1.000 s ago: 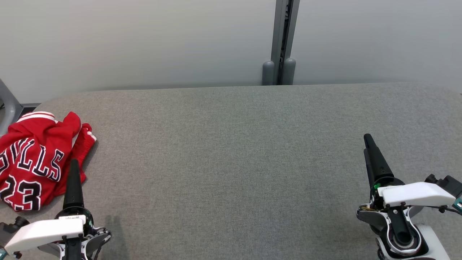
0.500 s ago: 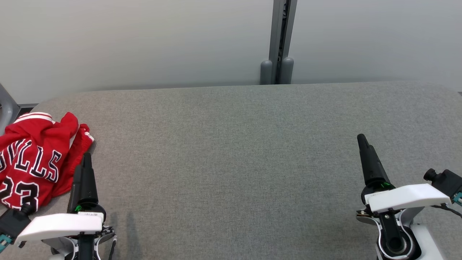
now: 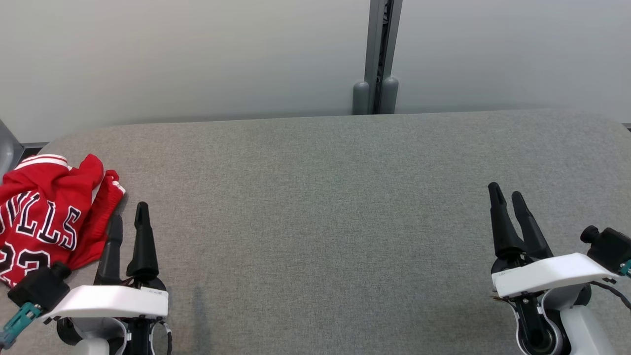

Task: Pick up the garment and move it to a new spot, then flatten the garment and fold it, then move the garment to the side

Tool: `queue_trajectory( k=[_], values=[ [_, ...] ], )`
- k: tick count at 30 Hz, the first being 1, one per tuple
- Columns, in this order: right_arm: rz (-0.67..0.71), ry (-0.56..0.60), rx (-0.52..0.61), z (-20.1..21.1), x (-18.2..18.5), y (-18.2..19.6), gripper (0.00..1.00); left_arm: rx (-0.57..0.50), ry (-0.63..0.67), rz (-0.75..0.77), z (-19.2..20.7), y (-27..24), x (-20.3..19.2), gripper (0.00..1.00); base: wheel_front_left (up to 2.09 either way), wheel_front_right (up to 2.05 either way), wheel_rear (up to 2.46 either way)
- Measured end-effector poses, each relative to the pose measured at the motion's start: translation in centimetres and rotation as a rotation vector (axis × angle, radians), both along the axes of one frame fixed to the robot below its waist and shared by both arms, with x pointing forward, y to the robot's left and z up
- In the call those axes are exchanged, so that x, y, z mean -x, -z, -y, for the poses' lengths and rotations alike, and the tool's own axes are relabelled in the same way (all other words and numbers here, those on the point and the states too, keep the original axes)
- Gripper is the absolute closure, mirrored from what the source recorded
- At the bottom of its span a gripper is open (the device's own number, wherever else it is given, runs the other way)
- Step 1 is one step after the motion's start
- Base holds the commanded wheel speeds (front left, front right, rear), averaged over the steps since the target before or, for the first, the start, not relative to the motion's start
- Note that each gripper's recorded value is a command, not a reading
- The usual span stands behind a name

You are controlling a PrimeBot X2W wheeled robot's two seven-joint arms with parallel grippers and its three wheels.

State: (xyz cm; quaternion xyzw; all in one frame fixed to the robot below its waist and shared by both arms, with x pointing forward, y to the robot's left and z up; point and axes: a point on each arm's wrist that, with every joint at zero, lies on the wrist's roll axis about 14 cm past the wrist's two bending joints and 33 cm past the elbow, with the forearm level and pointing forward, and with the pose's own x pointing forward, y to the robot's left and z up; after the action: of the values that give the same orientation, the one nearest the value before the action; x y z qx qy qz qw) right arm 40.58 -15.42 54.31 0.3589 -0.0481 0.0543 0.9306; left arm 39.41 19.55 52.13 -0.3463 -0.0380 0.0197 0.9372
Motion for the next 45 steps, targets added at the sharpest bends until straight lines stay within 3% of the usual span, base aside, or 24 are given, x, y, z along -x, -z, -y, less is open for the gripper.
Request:
queue_trajectory(
  k=[18, 45],
  values=[
    [0.047, 0.041, 0.272, 0.7, 0.6, -0.3, 0.0, -0.31, 0.037, 0.021, 2.2, -0.6, -0.2, 0.0, 0.0, 0.0, 0.0],
    [0.087, 0.059, 0.517, 0.9, 1.4, -0.1, 0.0, -0.542, 0.08, 0.058, 4.1, -0.4, -0.1, 0.0, 0.0, 0.0, 0.0]
  ],
)
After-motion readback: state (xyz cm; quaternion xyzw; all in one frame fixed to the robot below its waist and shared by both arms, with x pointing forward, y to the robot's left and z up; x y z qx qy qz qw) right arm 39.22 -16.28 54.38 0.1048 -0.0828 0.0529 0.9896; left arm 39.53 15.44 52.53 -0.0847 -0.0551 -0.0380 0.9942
